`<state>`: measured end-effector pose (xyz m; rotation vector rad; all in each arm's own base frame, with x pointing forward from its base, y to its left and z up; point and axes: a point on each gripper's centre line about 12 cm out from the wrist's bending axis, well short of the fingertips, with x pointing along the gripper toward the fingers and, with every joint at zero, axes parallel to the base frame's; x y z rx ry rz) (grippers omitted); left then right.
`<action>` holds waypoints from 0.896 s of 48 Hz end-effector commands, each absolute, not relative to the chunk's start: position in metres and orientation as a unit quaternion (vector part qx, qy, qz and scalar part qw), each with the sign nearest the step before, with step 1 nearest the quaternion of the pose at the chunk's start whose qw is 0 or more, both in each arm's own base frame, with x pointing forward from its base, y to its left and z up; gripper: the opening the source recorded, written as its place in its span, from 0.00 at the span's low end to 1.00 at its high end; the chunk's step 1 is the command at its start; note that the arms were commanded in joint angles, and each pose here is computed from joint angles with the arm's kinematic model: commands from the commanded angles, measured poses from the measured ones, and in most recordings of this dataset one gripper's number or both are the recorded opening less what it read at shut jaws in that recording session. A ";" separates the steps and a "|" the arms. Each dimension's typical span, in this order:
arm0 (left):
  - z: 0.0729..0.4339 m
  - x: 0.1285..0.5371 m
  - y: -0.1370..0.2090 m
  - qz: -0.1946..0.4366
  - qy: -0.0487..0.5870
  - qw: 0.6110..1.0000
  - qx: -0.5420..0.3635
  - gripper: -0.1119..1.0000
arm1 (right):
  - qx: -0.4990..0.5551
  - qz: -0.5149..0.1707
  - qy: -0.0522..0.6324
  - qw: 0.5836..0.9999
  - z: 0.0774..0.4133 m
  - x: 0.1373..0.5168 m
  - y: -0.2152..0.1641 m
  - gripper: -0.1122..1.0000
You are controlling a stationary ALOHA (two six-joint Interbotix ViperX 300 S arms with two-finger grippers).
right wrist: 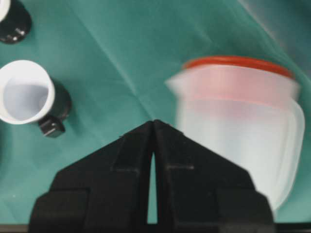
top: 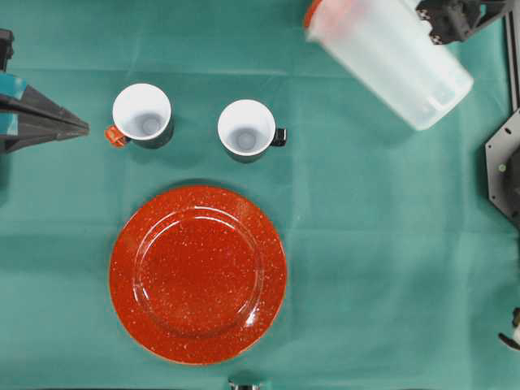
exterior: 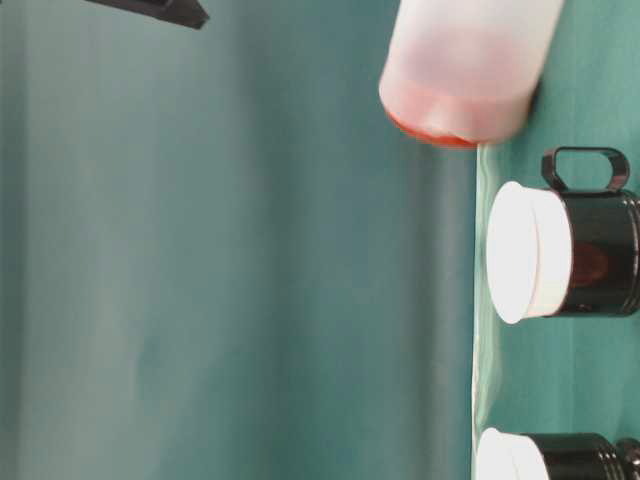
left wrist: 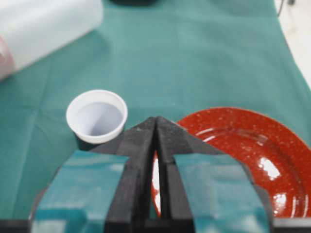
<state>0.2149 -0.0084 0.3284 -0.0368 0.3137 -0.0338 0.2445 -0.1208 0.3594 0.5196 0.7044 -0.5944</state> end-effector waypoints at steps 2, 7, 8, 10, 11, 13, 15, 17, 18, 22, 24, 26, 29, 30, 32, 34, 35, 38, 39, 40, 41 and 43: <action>0.340 0.215 -0.009 -0.019 0.143 0.989 -0.019 0.12 | 0.250 -0.283 0.341 0.861 0.363 0.243 -0.120 0.11; 0.339 0.214 -0.009 -0.018 0.147 0.989 -0.020 0.12 | 0.253 -0.284 0.355 0.854 0.357 0.246 -0.120 0.11; 0.339 0.214 -0.009 -0.019 0.148 0.989 -0.020 0.12 | 0.254 -0.284 0.356 0.853 0.356 0.246 -0.121 0.11; 0.338 0.214 -0.009 -0.019 0.149 0.988 -0.020 0.12 | 0.258 -0.283 0.357 0.852 0.355 0.248 -0.120 0.11; 0.339 0.214 -0.009 -0.019 0.148 0.989 -0.020 0.12 | 0.260 -0.280 0.357 0.852 0.355 0.249 -0.119 0.11; 0.339 0.214 -0.009 -0.019 0.148 0.989 -0.020 0.12 | 0.265 -0.273 0.355 0.854 0.354 0.252 -0.117 0.11; 0.338 0.214 -0.009 -0.019 0.149 0.988 -0.020 0.12 | 0.268 -0.265 0.353 0.856 0.354 0.255 -0.115 0.11; 0.339 0.214 -0.009 -0.018 0.149 0.989 -0.021 0.12 | 0.270 -0.256 0.354 0.858 0.353 0.259 -0.111 0.11; 0.339 0.214 -0.009 -0.019 0.148 0.989 -0.020 0.12 | 0.269 -0.250 0.356 0.860 0.352 0.262 -0.109 0.11; 0.338 0.214 -0.009 -0.018 0.150 0.988 -0.020 0.12 | 0.266 -0.239 0.362 0.861 0.349 0.266 -0.102 0.11; 0.338 0.214 -0.009 -0.018 0.150 0.988 -0.020 0.12 | 0.266 -0.231 0.367 0.861 0.347 0.269 -0.097 0.12; 0.338 0.214 -0.009 -0.018 0.151 0.988 -0.020 0.12 | 0.264 -0.225 0.369 0.862 0.346 0.271 -0.093 0.18; 0.338 0.214 -0.009 -0.019 0.152 0.988 -0.020 0.12 | 0.259 -0.209 0.375 0.865 0.343 0.276 -0.084 0.32; 0.338 0.214 -0.009 -0.019 0.151 0.988 -0.020 0.12 | 0.257 -0.203 0.378 0.866 0.342 0.278 -0.080 0.38; 0.338 0.213 -0.009 -0.019 0.152 0.988 -0.020 0.12 | 0.249 -0.184 0.388 0.868 0.337 0.285 -0.068 0.50; 0.337 0.214 -0.009 -0.019 0.155 0.988 -0.019 0.12 | 0.241 -0.169 0.399 0.869 0.331 0.291 -0.058 0.62; 0.337 0.214 -0.009 -0.018 0.155 0.988 -0.020 0.12 | 0.238 -0.160 0.405 0.868 0.328 0.295 -0.052 0.67; 0.337 0.213 -0.009 -0.019 0.155 0.987 -0.019 0.12 | 0.225 -0.139 0.423 0.867 0.317 0.304 -0.038 0.82; 0.337 0.213 -0.009 -0.019 0.155 0.987 -0.019 0.12 | 0.221 -0.133 0.428 0.866 0.313 0.307 -0.033 0.85; 0.337 0.214 -0.009 -0.019 0.157 0.987 -0.019 0.12 | 0.218 -0.126 0.433 0.866 0.310 0.310 -0.028 0.87; 0.336 0.213 -0.009 -0.019 0.157 0.987 -0.019 0.12 | 0.214 -0.120 0.437 0.865 0.306 0.313 -0.024 0.87; 0.336 0.213 -0.009 -0.018 0.158 0.987 -0.020 0.12 | 0.207 -0.110 0.444 0.865 0.300 0.319 -0.015 0.85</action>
